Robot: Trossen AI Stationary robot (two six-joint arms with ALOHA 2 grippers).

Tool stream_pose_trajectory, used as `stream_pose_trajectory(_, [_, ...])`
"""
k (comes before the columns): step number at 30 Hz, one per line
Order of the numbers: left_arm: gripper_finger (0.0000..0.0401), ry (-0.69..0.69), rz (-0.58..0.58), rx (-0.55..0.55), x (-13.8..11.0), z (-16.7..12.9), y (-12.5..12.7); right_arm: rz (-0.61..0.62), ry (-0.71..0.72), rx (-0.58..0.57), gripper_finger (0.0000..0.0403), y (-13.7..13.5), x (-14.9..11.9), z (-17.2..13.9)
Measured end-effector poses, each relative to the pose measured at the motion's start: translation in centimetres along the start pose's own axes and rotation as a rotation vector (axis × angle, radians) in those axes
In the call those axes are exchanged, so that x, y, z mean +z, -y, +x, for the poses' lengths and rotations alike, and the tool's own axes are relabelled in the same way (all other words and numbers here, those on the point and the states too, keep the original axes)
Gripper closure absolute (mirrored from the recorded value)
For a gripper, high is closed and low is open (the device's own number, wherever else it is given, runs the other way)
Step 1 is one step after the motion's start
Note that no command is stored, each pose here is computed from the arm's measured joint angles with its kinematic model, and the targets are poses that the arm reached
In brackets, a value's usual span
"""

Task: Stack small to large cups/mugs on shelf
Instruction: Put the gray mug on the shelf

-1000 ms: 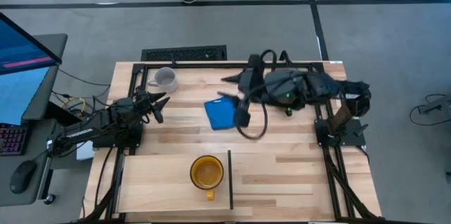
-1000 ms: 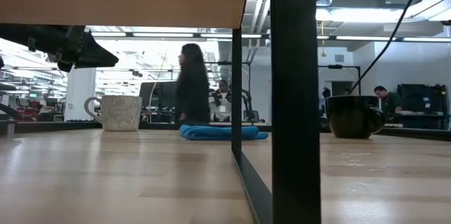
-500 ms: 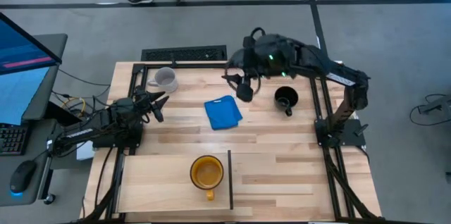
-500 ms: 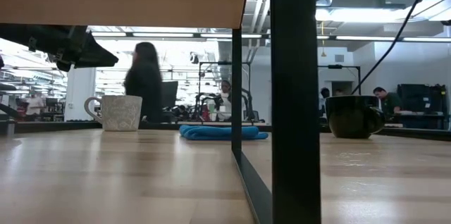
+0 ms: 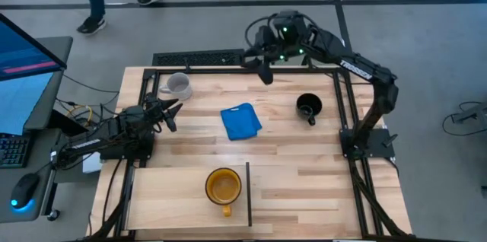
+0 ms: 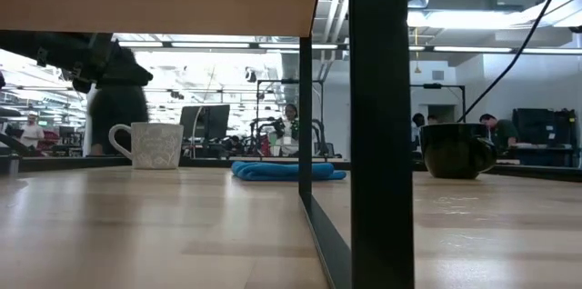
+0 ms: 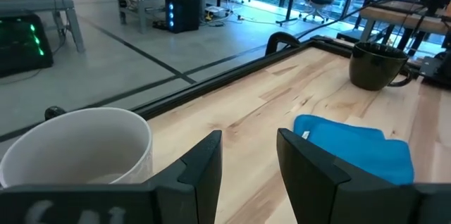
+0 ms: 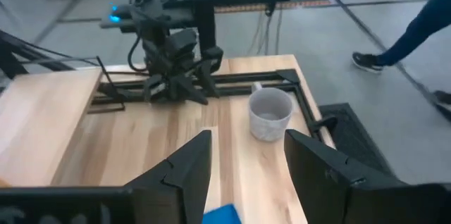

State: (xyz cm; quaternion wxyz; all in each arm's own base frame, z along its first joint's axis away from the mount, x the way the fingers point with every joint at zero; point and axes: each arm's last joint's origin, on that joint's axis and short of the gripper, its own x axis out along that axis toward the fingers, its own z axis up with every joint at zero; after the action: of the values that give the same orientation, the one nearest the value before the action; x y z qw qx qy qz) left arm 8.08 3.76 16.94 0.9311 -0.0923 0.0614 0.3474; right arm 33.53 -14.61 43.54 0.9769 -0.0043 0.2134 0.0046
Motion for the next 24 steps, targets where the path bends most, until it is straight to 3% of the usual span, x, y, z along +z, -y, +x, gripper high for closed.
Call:
stream_pose_trajectory(6, [0.0274, 0.0, -0.032, 0.0, 0.0, 0.0, 0.0, 0.069, 0.041, 0.033, 0.02, 3.5, -3.3, 0.2])
stream_pose_trajectory(10, [0.0274, 0.0, -0.032, 0.0, 0.0, 0.0, 0.0, 0.097, 0.063, 0.013, 0.02, 4.2, -5.1, -0.5])
stream_pose_trajectory(15, [0.0274, 0.0, -0.032, 0.0, 0.0, 0.0, 0.0, 0.096, 0.137, 0.055, 0.02, 3.6, -7.7, -1.5])
stream_pose_trajectory(24, [0.0274, 0.0, -0.032, 0.0, 0.0, 0.0, 0.0, 0.116, 0.289, 0.001, 0.02, 0.8, -13.1, -4.8])
